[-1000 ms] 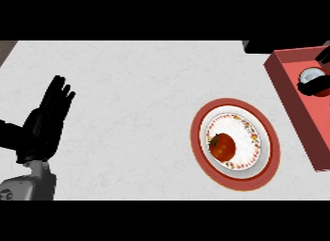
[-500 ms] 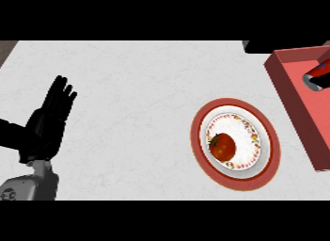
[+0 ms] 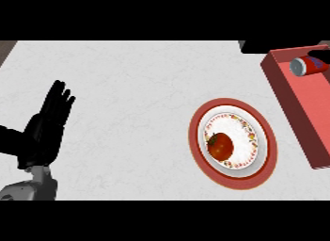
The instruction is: Pick the can from the plate and place it in the cardboard box
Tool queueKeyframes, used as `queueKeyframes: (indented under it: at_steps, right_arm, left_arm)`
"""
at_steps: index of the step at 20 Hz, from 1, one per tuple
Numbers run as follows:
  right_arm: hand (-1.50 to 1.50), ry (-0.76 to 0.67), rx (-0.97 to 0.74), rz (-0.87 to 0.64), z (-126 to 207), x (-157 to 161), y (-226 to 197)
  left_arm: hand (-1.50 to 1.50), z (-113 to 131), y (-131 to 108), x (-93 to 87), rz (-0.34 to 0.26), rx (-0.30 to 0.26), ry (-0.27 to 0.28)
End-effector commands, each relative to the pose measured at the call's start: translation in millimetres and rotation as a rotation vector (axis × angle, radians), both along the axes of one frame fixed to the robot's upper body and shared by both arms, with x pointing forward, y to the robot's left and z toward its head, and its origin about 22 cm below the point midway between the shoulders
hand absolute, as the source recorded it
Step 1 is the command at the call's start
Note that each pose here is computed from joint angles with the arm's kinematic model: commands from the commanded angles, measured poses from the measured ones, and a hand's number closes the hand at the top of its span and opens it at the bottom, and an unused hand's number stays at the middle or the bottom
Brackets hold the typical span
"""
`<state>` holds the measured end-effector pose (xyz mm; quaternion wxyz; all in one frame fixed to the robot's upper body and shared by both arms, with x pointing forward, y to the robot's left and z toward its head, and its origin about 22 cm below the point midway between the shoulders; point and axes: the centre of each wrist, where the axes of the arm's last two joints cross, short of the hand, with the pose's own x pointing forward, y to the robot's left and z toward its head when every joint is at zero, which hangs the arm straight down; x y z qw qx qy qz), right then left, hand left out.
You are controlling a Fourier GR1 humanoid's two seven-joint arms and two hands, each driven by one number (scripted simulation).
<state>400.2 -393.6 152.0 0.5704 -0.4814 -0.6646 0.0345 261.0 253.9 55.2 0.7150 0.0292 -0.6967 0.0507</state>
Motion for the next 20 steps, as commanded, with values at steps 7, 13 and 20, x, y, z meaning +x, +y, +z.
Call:
queueKeyframes:
  at_steps: [7, 13, 20]
  right_arm:
    - [-1.5, -0.238, 0.368, 0.038, -13, -35, -41]
    - [-1.5, -0.333, 0.362, -0.035, -29, -85, -87]
    - [-1.5, -0.332, 0.357, -0.029, -16, -117, -126]
  left_arm:
    - [0.0, -3, 5, 5.4, -0.01, 0.01, -0.001]
    - [0.0, 2, 14, -15.2, -0.001, 0.019, 0.008]
    - [0.0, -2, 15, -19.2, -0.015, 0.004, 0.004]
